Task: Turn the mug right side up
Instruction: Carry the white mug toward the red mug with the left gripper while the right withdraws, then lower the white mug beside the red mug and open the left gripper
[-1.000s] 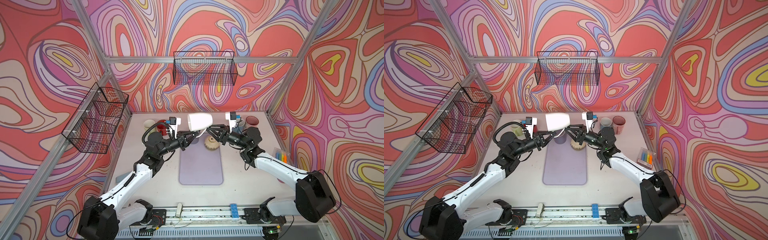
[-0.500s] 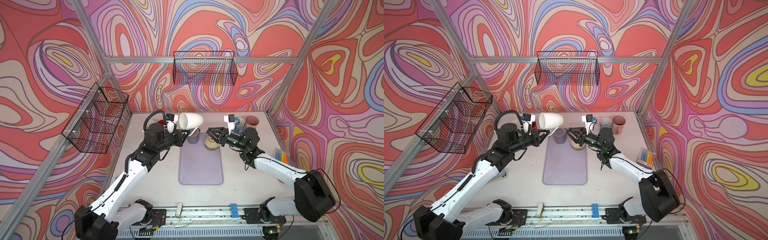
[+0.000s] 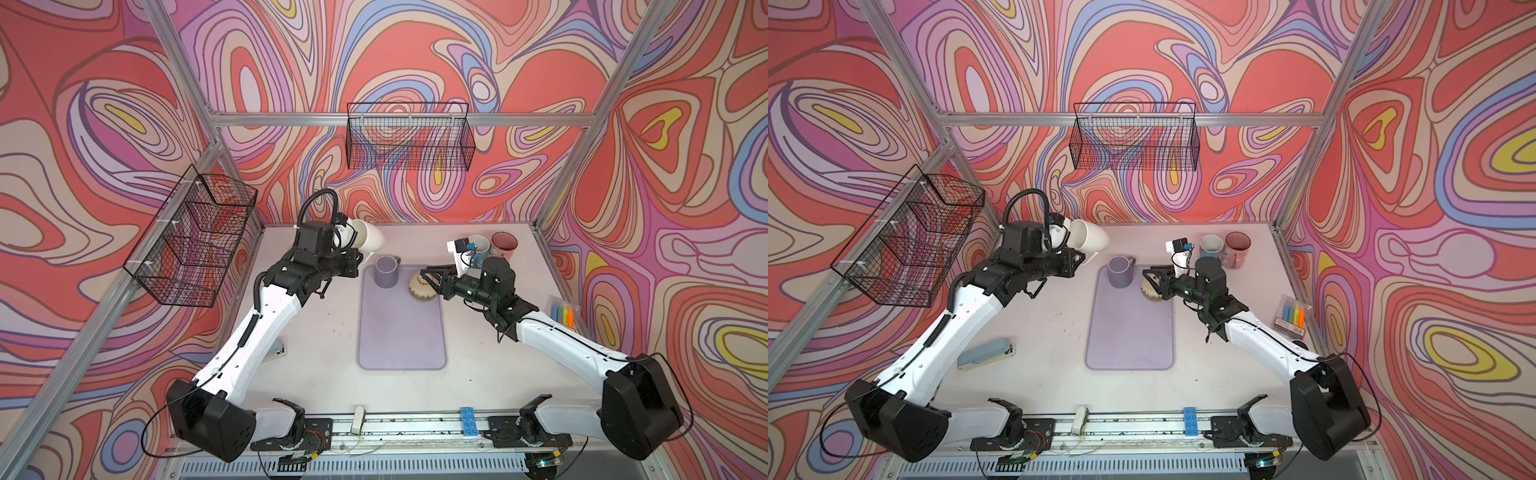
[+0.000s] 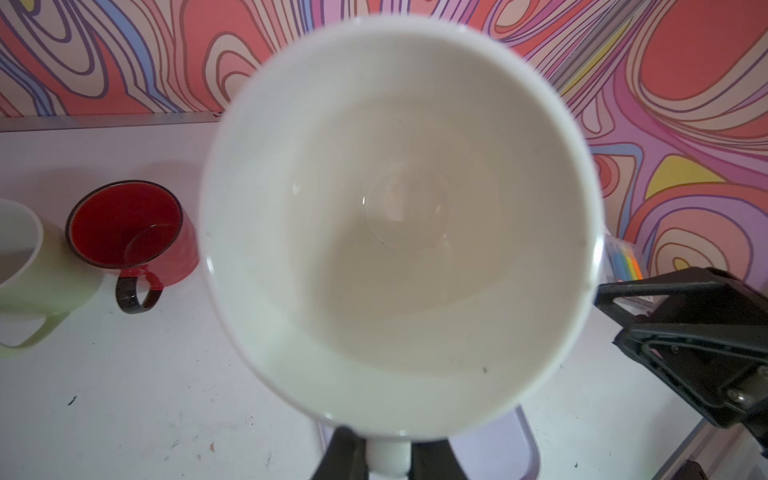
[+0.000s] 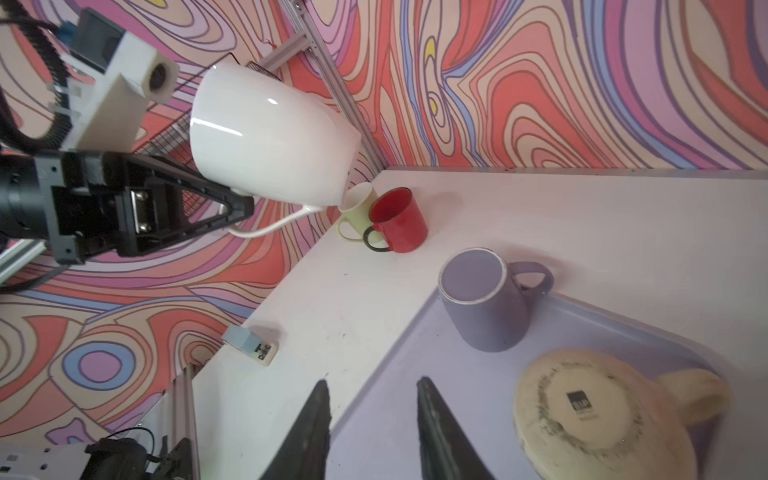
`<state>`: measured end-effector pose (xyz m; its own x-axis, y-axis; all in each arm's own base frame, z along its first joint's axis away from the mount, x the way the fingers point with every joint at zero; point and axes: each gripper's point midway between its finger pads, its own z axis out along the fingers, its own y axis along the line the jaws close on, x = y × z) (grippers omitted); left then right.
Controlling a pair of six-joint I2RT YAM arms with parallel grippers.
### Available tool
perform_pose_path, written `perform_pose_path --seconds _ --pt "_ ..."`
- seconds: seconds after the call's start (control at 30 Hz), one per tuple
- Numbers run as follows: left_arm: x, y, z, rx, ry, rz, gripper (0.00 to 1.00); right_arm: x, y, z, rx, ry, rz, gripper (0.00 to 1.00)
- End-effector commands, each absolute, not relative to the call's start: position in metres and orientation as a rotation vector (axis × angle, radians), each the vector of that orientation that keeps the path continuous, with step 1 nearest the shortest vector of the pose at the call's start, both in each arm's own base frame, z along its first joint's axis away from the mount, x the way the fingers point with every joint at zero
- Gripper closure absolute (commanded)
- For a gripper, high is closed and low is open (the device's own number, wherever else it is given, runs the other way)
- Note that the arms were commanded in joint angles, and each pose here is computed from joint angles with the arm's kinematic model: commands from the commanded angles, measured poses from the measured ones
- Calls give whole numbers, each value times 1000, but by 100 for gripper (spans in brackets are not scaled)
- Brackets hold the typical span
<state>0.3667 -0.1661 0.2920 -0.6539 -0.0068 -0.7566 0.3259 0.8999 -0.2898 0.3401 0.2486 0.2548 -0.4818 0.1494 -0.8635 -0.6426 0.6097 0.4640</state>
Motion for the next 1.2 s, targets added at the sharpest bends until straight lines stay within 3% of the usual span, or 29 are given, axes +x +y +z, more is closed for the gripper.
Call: perform_pose_path --seconds 0.0,0.37,0.73,1.17 --pt "377 -161 300 313 2247 -436 100 341 229 245 -379 1919 846 65" --pt "435 -129 263 280 2411 -162 100 331 214 221 -335 1973 785 67" --pt "485 -116 218 248 2548 -69 100 331 214 211 -301 1991 806 69" --pt "507 -105 174 186 2649 30 100 339 219 200 -296 2023 812 69"
